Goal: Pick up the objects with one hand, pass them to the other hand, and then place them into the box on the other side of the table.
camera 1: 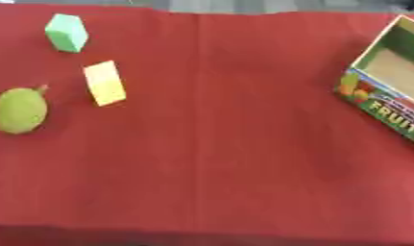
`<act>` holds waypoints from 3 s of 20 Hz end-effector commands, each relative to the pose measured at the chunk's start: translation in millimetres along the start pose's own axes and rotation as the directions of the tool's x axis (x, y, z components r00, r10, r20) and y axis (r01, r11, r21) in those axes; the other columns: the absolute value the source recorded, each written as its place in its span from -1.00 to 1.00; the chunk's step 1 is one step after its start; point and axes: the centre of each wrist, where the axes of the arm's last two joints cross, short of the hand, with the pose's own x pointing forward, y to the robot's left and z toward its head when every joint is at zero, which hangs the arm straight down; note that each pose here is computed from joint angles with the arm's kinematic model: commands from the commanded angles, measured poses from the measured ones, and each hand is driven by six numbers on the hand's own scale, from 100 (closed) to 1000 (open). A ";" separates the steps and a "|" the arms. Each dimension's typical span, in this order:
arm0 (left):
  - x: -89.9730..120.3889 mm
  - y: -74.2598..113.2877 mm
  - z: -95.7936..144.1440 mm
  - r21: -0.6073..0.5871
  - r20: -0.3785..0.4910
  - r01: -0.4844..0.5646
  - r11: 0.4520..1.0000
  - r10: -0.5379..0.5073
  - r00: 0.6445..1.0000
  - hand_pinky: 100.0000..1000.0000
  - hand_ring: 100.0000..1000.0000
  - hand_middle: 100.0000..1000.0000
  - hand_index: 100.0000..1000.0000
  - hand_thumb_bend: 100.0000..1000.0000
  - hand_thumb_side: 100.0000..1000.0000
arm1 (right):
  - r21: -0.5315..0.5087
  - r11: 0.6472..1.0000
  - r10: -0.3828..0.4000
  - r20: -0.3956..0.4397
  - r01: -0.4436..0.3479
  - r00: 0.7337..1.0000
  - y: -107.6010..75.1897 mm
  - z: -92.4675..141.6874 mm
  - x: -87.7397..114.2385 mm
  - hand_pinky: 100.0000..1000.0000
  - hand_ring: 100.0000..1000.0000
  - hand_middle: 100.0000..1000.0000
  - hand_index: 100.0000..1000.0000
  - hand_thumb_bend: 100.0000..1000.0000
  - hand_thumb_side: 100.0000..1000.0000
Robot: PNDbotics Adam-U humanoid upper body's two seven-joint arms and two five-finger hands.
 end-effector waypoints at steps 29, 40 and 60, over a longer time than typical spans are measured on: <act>48.1 -7.8 -15.6 -0.300 0.154 0.619 0.726 -0.604 0.782 0.58 0.53 0.46 0.80 0.64 -0.06 | -0.197 0.974 0.105 -0.058 -0.114 0.993 -41.0 28.8 -3.8 0.58 0.76 0.72 0.88 -0.58 -0.30; 41.7 -31.8 -22.9 -0.646 0.287 0.725 0.237 -0.806 0.518 0.66 0.61 0.50 0.74 0.55 -0.37 | -0.176 0.979 0.105 -0.023 -0.107 0.994 -36.1 29.4 1.6 0.57 0.75 0.71 0.88 -0.61 -0.27; 30.3 -64.2 -29.3 -0.702 0.280 0.705 0.099 -0.873 0.401 0.68 0.64 0.54 0.71 0.52 -0.35 | -0.170 0.977 0.130 -0.001 -0.129 0.991 -34.2 24.2 16.1 0.58 0.74 0.70 0.87 -0.67 -0.24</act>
